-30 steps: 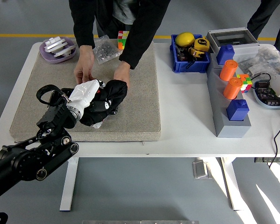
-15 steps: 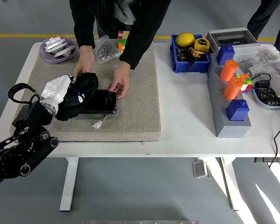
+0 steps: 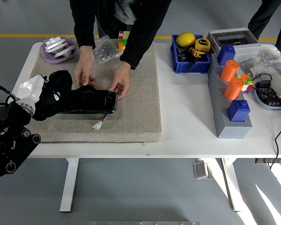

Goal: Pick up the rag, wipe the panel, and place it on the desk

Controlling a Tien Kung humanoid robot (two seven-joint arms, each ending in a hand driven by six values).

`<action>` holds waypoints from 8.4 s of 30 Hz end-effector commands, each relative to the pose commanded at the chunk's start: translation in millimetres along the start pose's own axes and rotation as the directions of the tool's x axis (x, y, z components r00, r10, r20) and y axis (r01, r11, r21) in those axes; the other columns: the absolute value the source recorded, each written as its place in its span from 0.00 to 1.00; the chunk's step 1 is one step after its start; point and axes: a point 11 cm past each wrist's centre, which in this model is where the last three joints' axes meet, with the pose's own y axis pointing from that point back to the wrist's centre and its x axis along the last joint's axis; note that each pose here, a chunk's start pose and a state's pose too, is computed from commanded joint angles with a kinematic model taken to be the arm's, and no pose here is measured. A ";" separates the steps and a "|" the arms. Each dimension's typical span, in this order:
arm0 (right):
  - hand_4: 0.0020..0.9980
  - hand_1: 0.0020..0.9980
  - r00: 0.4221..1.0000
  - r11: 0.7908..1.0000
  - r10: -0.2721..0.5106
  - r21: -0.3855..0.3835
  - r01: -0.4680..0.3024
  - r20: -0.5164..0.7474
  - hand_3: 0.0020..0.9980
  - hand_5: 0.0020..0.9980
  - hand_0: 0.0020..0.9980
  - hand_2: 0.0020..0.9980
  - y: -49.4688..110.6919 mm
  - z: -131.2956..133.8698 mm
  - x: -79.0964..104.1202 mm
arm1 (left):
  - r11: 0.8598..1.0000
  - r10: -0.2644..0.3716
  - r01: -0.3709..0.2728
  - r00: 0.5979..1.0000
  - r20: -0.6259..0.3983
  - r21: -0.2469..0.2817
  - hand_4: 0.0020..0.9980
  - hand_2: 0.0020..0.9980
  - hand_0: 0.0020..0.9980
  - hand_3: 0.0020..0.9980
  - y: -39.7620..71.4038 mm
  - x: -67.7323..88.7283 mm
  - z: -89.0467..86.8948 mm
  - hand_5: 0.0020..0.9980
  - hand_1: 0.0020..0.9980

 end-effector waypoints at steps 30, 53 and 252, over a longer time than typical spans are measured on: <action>0.94 0.65 1.000 1.000 0.001 0.004 -0.001 0.005 0.57 0.47 0.66 0.67 0.5 -2.9 0.6 | 0.998 -0.015 0.018 0.999 0.044 -0.061 0.16 0.50 0.18 0.44 5.2 -7.6 20.9 0.00 0.13; 0.94 0.65 1.000 1.000 0.006 0.006 -0.006 0.001 0.57 0.47 0.66 0.67 2.1 -10.1 1.8 | 0.941 -0.158 0.187 0.980 0.123 -0.283 0.16 0.50 0.18 0.45 38.3 -66.7 117.0 0.00 0.13; 0.95 0.65 1.000 1.000 -0.001 -0.021 0.001 0.006 0.57 0.47 0.66 0.67 1.7 -3.4 2.3 | 0.995 -0.051 0.050 0.999 0.011 0.086 0.90 0.78 0.53 0.63 -15.3 3.6 -76.7 0.10 0.79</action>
